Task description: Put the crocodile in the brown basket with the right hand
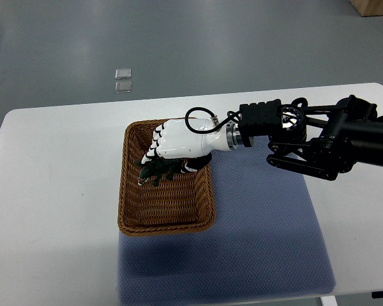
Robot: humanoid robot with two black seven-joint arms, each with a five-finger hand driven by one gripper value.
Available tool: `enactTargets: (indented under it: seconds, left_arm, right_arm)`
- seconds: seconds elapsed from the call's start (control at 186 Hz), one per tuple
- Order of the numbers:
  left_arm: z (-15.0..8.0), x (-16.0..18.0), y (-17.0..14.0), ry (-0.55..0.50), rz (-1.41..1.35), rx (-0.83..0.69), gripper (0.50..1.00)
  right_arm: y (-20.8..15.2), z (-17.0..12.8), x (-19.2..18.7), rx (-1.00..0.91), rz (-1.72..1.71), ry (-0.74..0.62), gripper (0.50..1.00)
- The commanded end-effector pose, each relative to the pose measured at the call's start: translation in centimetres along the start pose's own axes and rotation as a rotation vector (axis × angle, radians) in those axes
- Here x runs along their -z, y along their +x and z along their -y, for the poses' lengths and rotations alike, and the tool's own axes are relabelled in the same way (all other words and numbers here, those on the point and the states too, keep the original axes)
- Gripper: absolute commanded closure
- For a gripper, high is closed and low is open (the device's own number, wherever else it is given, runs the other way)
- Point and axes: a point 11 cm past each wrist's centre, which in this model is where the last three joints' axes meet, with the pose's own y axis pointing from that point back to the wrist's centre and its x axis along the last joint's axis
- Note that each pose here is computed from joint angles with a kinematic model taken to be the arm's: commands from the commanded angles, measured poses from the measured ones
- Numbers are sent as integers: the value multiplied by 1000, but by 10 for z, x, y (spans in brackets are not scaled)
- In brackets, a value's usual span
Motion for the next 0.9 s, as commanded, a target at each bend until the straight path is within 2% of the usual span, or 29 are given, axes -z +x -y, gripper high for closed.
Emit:
enactTargets:
  seconds: [0.0,0.129,0.41,0.69,0.895]
  left_arm:
    - [0,0,0,0,0,1,500]
    - [0,0,0,0,-1,-1,500]
    - [0,0,0,0,-1,1,500]
    - [0,0,0,0,0,1,500]
    - [0,0,0,0,0,1,500]
  right_arm:
    - [-1,-3,-3,1,0,-11,644]
    - [-2,-7,-8,5,1,-26,609]
    - [2,-17,-20,-23,31,-71,605]
    - [2,-65,-76,-290,512,-328,607]
    - [-23,-119,-118,-542,924,-577,605]
